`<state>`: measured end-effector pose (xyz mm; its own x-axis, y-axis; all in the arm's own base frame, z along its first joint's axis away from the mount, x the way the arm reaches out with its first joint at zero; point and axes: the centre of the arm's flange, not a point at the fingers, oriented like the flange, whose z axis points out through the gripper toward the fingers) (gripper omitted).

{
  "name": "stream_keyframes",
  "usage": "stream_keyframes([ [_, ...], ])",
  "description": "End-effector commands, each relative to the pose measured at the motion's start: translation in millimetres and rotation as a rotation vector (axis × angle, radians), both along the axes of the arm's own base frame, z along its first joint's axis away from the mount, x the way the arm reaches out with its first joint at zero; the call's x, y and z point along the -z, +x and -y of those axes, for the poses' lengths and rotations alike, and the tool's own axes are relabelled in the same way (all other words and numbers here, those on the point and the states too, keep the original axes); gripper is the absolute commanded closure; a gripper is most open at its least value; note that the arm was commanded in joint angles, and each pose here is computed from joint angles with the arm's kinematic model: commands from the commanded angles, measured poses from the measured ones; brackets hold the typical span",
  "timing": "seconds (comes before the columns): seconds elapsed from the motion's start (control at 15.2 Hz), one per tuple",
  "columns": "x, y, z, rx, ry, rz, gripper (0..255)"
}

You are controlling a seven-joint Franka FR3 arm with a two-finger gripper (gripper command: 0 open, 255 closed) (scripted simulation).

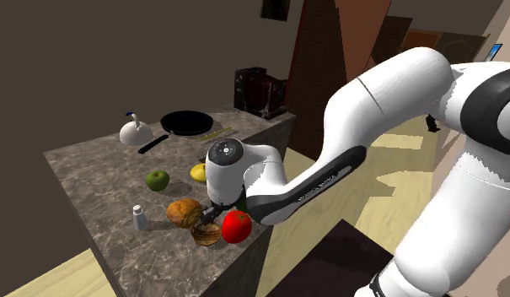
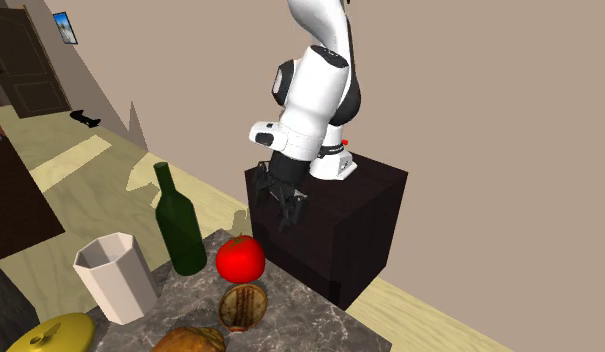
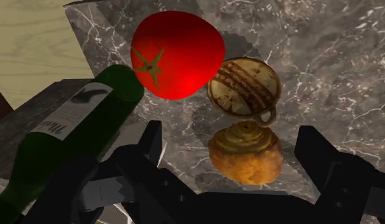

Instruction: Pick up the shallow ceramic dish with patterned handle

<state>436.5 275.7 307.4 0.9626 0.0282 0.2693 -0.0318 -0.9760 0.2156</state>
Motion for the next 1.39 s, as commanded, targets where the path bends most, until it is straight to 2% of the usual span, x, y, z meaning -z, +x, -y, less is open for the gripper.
stream_keyframes([
  [0.0, 23, 11, -14, 0.016, -0.017, 0.022, 0],
  [0.86, 165, 99, -81, 0.116, -0.116, 0.112, 0],
  [1.32, 198, 100, -81, 0.117, -0.117, 0.113, 0],
])
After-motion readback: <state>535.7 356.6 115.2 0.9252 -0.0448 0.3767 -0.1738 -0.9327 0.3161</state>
